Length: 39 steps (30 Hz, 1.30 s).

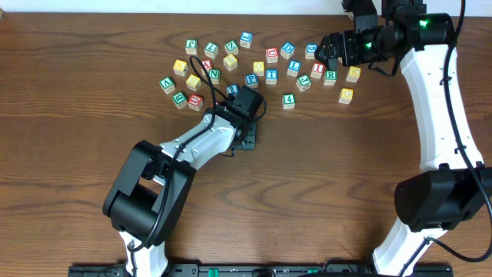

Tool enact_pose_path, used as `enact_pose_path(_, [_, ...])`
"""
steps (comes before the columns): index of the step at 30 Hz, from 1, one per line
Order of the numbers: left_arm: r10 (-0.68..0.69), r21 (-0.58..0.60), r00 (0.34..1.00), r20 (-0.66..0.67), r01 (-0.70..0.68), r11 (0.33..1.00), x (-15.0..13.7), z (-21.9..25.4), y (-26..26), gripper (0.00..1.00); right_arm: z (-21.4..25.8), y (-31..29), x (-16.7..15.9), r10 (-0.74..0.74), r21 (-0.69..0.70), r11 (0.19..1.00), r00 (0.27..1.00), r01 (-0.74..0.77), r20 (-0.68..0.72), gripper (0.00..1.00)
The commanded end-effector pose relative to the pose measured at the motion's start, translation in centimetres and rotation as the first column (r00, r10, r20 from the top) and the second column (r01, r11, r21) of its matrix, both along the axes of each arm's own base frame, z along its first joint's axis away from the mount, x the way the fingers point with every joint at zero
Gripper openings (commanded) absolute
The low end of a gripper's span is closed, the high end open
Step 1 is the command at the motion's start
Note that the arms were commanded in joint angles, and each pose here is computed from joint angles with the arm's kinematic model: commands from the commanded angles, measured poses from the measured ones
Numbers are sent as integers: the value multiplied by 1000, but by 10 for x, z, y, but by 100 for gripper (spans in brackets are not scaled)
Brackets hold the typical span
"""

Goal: Spell out CORL
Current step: 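Carry the C block toward the front and set it down, then move the right gripper over the yellow O block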

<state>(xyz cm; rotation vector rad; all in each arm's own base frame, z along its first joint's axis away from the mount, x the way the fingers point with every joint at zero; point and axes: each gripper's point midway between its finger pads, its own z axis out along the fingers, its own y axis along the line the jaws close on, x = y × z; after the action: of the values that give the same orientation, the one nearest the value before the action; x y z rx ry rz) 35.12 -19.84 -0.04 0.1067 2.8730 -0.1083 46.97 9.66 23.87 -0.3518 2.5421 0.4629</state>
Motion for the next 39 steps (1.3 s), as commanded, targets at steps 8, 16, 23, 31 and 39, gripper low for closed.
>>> enact_pose_path(8, [-47, -11, 995, 93, 48, 999, 28, 33, -1, 47, 6, 1, 2, 6, 7, 1000, 1000, -6, 17, 99])
enact_pose_path(16, [5, -49, 980, 201, 5, 999, 60, 79, 21, 52, 6, 1, 2, 6, 7, 1000, 1000, -6, 17, 99])
enact_pose_path(23, [35, -93, 951, 306, -7, 996, 60, 146, 34, 54, 6, 1, 2, 6, 7, 1000, 1000, -6, 17, 99])
enact_pose_path(31, [103, -138, 910, 401, -51, 989, 38, 224, 68, 54, 6, 1, 2, 6, 7, 1000, 1000, -6, 17, 99])
enact_pose_path(39, [192, -137, 885, 424, -147, 980, 27, 247, 114, 54, 8, 5, 2, 15, 27, 1000, 1000, -15, 16, 99])
